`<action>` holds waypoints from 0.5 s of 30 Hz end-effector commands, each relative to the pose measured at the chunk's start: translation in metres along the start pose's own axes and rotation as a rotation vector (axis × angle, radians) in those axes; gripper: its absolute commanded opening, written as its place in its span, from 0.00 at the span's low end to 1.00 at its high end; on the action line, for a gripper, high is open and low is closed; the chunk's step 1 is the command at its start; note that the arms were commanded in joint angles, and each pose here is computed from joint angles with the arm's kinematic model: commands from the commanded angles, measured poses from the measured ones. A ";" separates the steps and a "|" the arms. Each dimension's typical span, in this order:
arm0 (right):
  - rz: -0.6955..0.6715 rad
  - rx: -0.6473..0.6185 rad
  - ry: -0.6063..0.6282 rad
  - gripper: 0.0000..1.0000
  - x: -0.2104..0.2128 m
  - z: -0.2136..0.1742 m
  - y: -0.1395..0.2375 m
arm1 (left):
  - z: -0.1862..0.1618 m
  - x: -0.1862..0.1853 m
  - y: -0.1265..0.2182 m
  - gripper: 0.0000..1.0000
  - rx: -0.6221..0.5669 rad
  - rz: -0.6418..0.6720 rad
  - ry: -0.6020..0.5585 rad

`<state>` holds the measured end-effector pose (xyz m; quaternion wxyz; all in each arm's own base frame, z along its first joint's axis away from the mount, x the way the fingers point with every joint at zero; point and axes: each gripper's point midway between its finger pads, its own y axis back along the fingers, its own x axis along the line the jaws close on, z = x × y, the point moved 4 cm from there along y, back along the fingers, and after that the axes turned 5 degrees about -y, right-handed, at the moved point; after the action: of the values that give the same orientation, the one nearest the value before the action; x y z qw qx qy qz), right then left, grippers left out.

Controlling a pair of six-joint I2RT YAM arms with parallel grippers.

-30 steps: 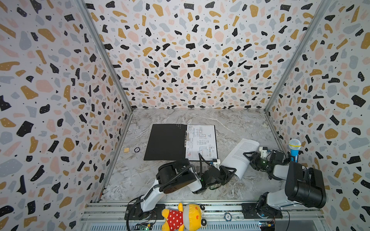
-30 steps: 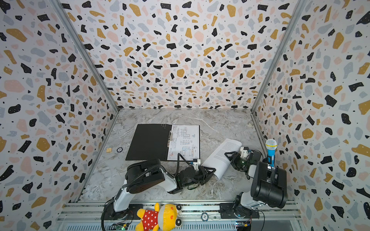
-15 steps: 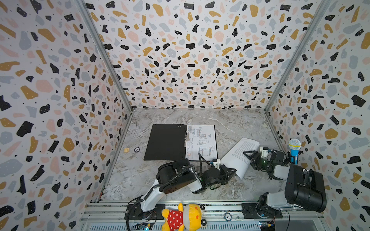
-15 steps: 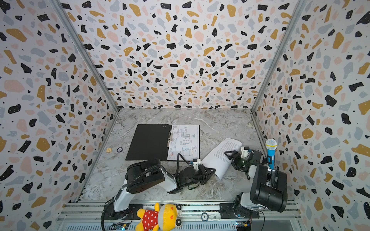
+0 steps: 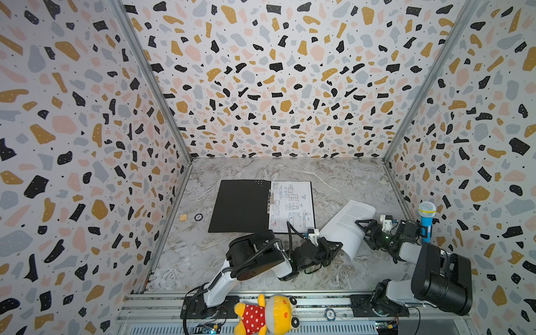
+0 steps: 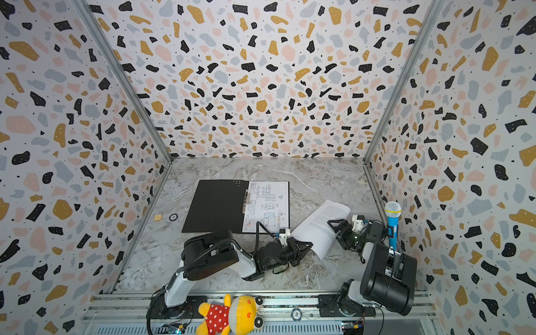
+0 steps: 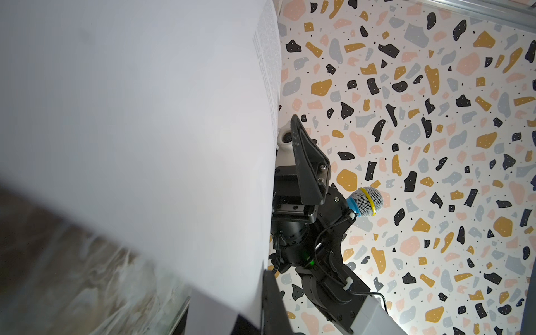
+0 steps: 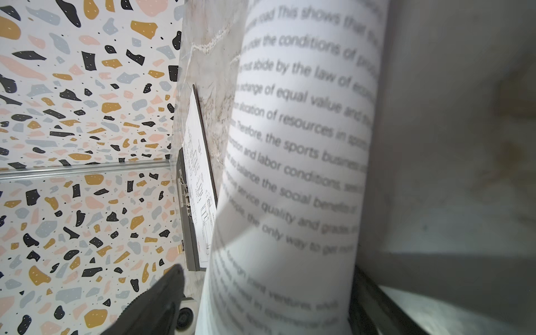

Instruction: Put the files into the folder

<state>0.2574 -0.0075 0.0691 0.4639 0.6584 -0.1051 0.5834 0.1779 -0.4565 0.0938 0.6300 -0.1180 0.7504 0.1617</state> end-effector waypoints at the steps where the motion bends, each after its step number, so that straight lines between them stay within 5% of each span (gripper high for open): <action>1: -0.067 0.027 -0.070 0.87 -0.017 -0.015 0.004 | 0.001 -0.023 0.001 0.03 -0.008 -0.073 -0.013; 15: -0.071 -0.006 -0.106 0.88 -0.011 -0.016 0.018 | 0.012 -0.024 -0.002 0.03 -0.040 -0.071 -0.029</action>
<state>0.2416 -0.0118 0.0721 0.4747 0.6728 -0.1133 0.5560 0.1861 -0.4533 0.0937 0.6297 -0.1256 0.7473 0.1708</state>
